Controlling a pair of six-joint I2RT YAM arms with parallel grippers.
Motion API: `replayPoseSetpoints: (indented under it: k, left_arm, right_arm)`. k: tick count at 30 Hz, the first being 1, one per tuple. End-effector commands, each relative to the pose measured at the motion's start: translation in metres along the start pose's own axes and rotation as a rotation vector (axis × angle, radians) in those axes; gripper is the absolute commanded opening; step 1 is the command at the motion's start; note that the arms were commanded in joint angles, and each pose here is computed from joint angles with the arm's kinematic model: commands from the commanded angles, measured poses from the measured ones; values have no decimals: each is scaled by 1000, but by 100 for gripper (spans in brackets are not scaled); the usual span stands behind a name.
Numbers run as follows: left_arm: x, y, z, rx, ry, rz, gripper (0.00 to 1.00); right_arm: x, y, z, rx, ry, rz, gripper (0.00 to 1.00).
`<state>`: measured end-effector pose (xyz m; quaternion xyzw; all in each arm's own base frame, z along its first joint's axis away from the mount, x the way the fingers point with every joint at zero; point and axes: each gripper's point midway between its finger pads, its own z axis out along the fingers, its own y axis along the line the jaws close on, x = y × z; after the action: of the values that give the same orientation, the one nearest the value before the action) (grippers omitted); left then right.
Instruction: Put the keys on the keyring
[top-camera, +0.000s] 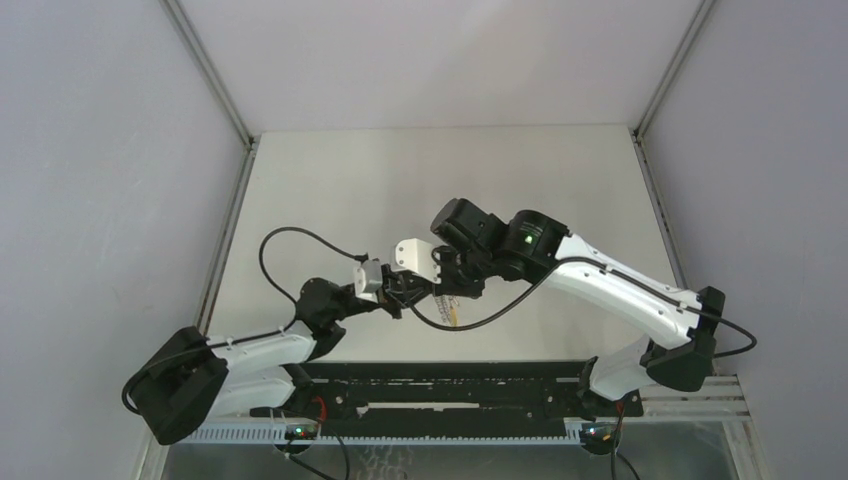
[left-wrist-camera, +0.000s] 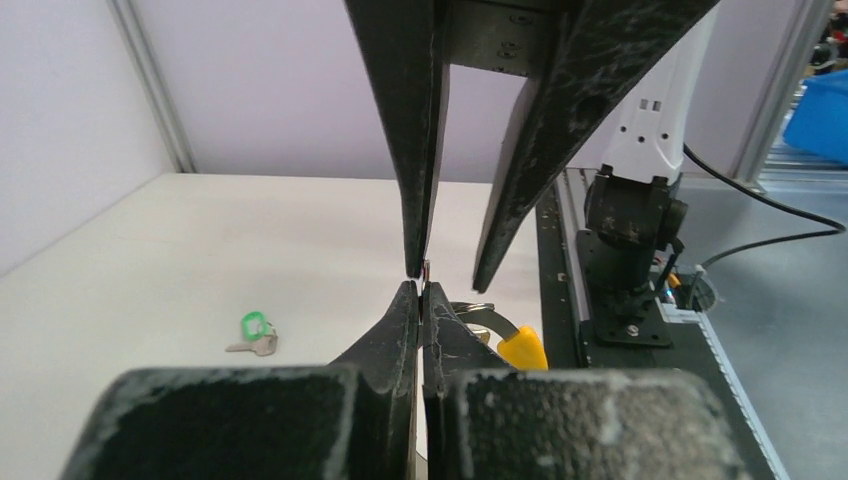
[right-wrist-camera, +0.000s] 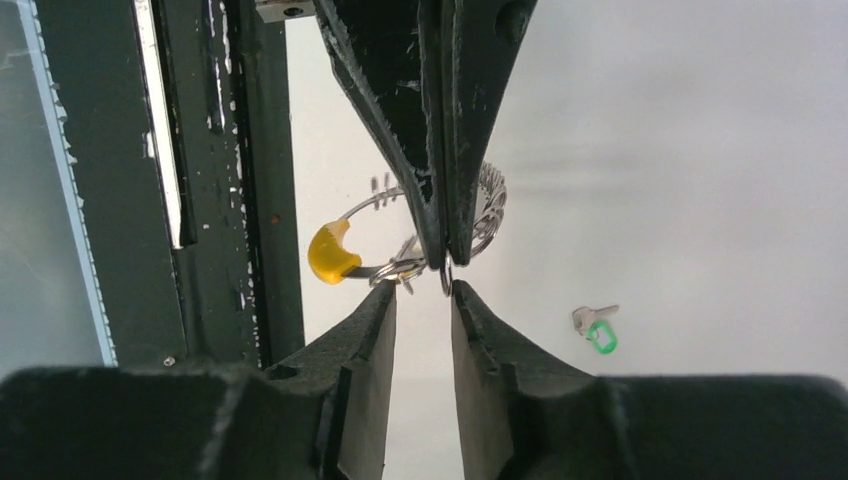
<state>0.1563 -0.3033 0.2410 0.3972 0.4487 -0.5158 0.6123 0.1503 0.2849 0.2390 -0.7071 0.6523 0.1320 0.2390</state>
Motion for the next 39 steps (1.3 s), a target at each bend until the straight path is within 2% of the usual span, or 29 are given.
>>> replayPoseSetpoints:
  k: [1, 2, 4, 6, 9, 12, 14, 17, 20, 21, 25, 28, 32, 35, 39]
  left_arm:
    - [-19, 8, -5, -61, -89, 105, 0]
    - [-18, 9, -7, -62, -91, 111, 0]
    - [-16, 9, -12, -65, -97, 121, 0]
    - [-13, 10, -16, -61, -87, 124, 0]
    - [-11, 12, -20, -66, -81, 132, 0]
    - [-12, 15, -23, -72, -80, 141, 0]
    - [-12, 16, -25, -73, -77, 138, 0]
    - [-12, 18, -27, -72, -72, 123, 0]
    - [-10, 23, -30, -80, -60, 103, 0]
    - [-9, 25, -31, -86, -53, 94, 0]
    - [-4, 35, -38, -128, -21, 71, 0]
    - [8, 41, -41, -159, 53, 49, 0]
    - [17, 48, -47, -205, 113, 46, 0]
    - [18, 51, -47, -217, 121, 54, 0]
    - [19, 54, -45, -220, 135, 47, 0]
  right_arm:
    - [-21, -12, -27, 110, -156, 21, 29]
    - [-21, -16, -31, 136, -178, 40, 30]
    - [-23, -27, -40, 207, -239, 74, 39]
    - [-23, -37, -51, 273, -313, 110, 43]
    - [-26, -57, -77, 410, -463, 181, 48]
    - [-22, -79, -107, 547, -641, 291, 58]
    - [-8, -86, -111, 585, -717, 366, 64]
    - [14, -103, -114, 664, -769, 530, 74]
    - [44, -119, -106, 739, -760, 707, 95]
    - [55, -123, -100, 756, -744, 748, 99]
    - [96, -139, -71, 774, -622, 903, 100]
    - [123, -146, -45, 695, -555, 1032, 96]
    - [174, -160, -8, 593, -455, 1285, 81]
    - [194, -164, 16, 495, -422, 1462, 71]
    - [211, -166, 43, 450, -370, 1580, 62]
